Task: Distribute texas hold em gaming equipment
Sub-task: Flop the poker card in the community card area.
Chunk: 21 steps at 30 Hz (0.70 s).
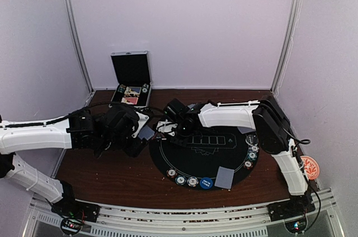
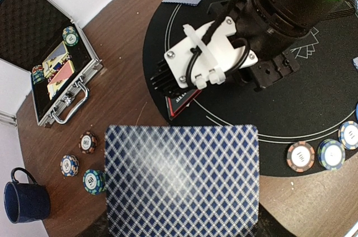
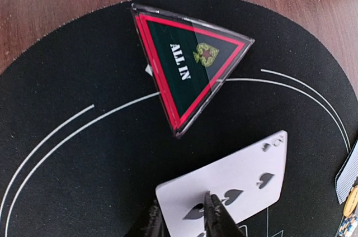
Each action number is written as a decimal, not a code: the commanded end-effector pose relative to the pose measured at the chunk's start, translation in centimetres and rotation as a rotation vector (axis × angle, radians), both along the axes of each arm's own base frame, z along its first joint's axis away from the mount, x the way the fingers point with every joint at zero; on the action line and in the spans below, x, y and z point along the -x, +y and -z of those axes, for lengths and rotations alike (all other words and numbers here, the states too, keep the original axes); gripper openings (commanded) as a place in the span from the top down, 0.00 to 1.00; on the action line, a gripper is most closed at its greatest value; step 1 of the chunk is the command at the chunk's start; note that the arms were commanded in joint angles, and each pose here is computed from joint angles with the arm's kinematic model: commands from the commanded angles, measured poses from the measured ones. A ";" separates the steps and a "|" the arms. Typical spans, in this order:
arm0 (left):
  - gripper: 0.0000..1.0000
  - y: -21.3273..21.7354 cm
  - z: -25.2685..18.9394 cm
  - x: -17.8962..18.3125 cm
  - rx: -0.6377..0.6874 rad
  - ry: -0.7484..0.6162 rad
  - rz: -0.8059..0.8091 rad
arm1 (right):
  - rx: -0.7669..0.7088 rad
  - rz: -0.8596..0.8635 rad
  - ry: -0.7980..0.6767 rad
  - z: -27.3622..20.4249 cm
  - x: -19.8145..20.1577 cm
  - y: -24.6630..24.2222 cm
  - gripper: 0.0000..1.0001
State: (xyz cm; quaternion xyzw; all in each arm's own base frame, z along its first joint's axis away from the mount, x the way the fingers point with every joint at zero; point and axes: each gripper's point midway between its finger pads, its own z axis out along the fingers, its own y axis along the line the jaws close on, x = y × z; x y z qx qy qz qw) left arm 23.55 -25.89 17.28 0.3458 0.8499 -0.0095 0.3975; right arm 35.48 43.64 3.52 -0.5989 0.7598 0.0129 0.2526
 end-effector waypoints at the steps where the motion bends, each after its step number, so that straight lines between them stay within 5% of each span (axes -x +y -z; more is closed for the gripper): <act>1: 0.35 -0.4 -0.9 -0.5 0.059 -0.025 -0.010 | -0.028 -0.005 0.018 -0.9 0.4 0.8 0.70; 14: 0.36 -0.7 -1.1 -0.4 0.069 -0.025 0.004 | -0.089 0.027 -0.028 -7.1 0.4 0.0 0.44; 19: 0.36 -1.1 -1.7 -0.5 0.073 -0.033 0.023 | -0.171 0.075 -0.069 -12.1 0.4 -1.4 0.25; 21: 0.36 -1.3 -2.1 -0.6 0.079 -0.038 0.030 | -0.216 0.105 -0.063 -13.8 0.2 -2.3 0.09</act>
